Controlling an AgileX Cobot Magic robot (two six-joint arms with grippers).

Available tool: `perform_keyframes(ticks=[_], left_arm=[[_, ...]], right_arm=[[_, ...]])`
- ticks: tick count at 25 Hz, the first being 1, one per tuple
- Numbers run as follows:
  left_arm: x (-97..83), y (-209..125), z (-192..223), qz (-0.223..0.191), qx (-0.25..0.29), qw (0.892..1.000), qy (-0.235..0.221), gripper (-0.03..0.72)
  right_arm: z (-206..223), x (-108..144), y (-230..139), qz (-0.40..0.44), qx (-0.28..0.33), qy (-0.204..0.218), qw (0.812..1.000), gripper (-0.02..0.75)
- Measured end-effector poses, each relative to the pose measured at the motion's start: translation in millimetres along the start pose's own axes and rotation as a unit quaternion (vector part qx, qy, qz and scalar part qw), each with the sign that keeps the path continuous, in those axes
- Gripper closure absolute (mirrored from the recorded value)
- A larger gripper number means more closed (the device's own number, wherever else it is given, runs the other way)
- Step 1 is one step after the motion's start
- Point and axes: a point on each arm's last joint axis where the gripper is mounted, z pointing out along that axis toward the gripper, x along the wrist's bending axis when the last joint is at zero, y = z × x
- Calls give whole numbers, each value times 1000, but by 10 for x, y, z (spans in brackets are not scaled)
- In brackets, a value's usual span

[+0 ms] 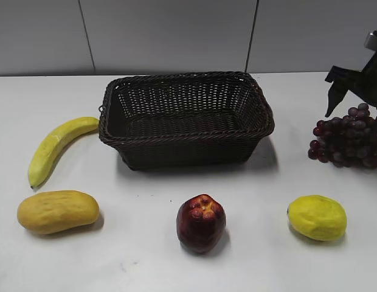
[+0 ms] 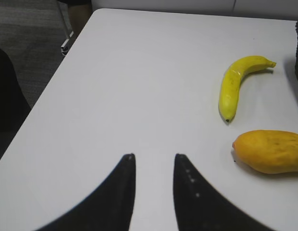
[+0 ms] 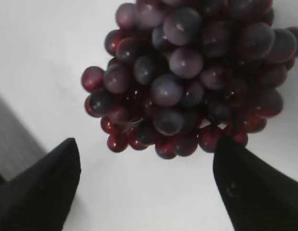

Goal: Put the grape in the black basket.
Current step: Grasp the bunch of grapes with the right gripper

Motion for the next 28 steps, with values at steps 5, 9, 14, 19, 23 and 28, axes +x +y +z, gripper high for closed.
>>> perform_keyframes(ticks=[5,9,14,19,23,28], left_arm=[[0,0,0,0,0,1000,0,473],[0,0,0,0,0,1000,0,473],[0,0,0,0,0,1000,0,473],[0,0,0,0,0,1000,0,473],[0,0,0,0,0,1000,0,473],[0,0,0,0,0,1000,0,473]], right_arm=[[221,-52,30,54,-1,-35,998,94],[410,-76,25,75,4,-46,996,106],[541,-68,45,79,-8,-35,996,183],[578,-59,60,79,-14,-29,996,475],[597,-63,56,80,-12,-30,996,687],[498,-50,86,69,-26,-27,997,700]])
